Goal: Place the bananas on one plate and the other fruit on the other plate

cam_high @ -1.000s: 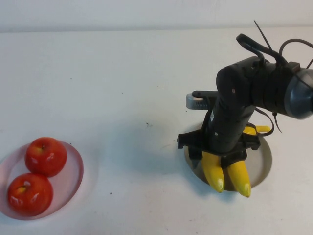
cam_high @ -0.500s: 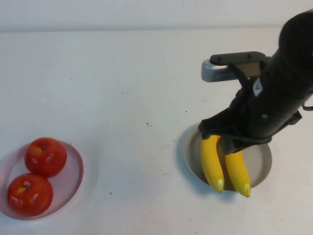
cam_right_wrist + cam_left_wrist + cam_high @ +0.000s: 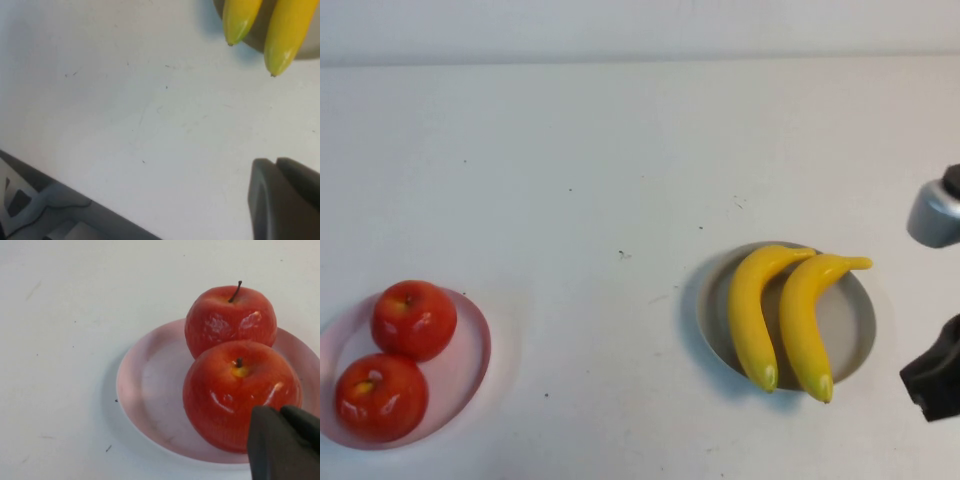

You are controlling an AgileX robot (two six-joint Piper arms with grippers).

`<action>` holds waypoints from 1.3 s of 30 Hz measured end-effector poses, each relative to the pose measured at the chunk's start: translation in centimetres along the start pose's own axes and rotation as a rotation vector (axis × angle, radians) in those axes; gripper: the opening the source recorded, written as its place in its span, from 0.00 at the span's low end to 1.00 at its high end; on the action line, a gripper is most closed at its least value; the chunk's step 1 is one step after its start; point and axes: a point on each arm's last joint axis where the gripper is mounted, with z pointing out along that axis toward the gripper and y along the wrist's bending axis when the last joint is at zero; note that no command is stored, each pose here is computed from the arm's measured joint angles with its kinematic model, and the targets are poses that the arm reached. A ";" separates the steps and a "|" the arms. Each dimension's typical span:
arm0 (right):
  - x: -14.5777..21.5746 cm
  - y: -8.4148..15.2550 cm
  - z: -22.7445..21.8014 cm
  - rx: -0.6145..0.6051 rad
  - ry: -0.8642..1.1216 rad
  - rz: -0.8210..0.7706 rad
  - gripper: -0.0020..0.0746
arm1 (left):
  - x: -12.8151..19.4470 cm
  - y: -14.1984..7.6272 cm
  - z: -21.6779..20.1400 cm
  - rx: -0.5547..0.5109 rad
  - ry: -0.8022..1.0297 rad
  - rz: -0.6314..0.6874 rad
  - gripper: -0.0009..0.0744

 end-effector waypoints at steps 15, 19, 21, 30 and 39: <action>3.8 -5.2 3.4 0.151 -0.452 -0.049 0.01 | 0.0 0.0 0.0 0.000 0.000 0.000 0.01; 7.1 -7.6 3.9 0.207 -0.720 0.024 0.01 | 0.0 0.0 0.0 0.000 0.000 0.000 0.01; 9.0 -8.3 4.2 0.248 -0.796 0.042 0.01 | 0.0 0.0 0.0 0.000 0.000 0.000 0.01; 15.6 -10.1 7.2 0.376 -1.044 0.212 0.01 | 0.0 0.0 0.0 0.000 0.000 0.000 0.01; 17.3 -10.3 8.9 0.389 -1.125 0.215 0.01 | 0.0 0.0 0.0 -0.001 0.000 0.002 0.01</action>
